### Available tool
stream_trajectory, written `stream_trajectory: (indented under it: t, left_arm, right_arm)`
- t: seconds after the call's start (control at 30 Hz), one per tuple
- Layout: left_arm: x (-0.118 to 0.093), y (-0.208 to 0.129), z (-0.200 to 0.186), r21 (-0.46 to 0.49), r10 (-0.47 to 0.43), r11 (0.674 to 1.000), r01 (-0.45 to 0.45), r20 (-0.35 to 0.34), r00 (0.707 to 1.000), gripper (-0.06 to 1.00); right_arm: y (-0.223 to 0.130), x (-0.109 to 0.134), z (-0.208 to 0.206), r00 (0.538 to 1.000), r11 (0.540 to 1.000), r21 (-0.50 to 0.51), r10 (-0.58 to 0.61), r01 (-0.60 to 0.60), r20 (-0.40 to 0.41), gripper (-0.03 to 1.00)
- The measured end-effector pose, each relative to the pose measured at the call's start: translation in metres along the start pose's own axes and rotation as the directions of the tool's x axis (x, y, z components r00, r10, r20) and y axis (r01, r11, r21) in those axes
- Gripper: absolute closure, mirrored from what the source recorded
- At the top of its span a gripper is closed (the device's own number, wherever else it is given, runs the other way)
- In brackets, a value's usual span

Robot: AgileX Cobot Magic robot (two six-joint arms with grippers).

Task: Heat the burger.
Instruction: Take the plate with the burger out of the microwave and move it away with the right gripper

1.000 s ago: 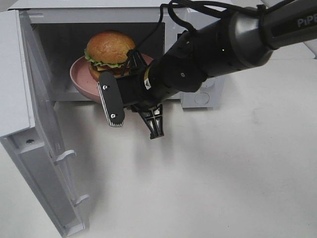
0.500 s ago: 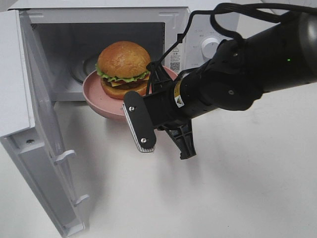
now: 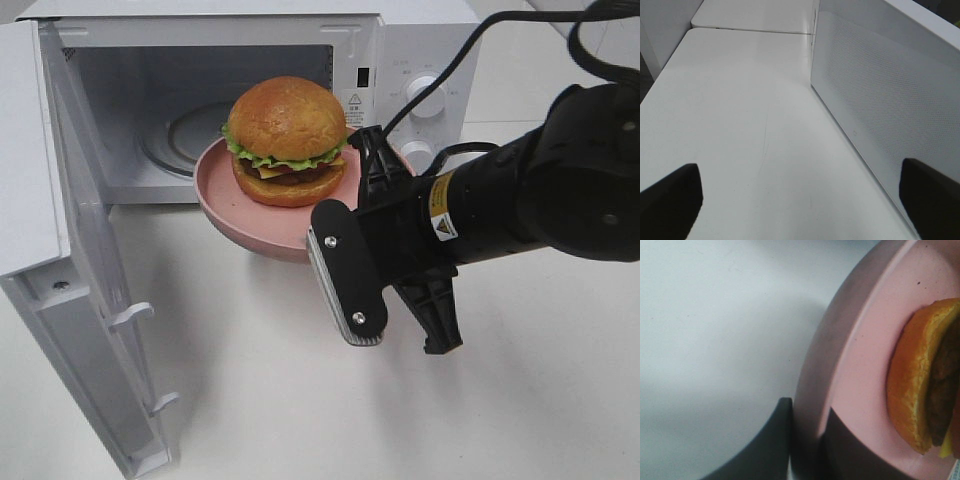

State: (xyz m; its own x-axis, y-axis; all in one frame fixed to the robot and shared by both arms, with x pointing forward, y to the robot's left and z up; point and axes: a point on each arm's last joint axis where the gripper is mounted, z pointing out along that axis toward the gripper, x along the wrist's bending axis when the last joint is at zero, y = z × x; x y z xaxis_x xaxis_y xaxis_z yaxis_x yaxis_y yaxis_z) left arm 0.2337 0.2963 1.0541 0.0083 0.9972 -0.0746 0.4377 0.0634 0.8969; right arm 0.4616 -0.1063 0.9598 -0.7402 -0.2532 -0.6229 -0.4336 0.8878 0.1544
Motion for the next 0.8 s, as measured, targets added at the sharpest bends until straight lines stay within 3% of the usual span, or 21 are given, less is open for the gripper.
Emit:
stream_trajectory:
  t: [0.73, 0.8]
  left_arm:
    - [0.000, 0.000, 0.000, 0.000, 0.000, 1.000, 0.000, 0.000, 1.000, -0.05]
    - [0.000, 0.000, 0.000, 0.000, 0.000, 1.000, 0.000, 0.000, 1.000, -0.05]
  right_arm:
    - [-0.026, 0.054, -0.068, 1.000, 0.998, 0.062, 0.014, -0.013, -0.018, 0.88]
    - [-0.030, 0.060, -0.083, 0.998, 0.996, 0.069, 0.060, -0.060, 0.004, 0.88]
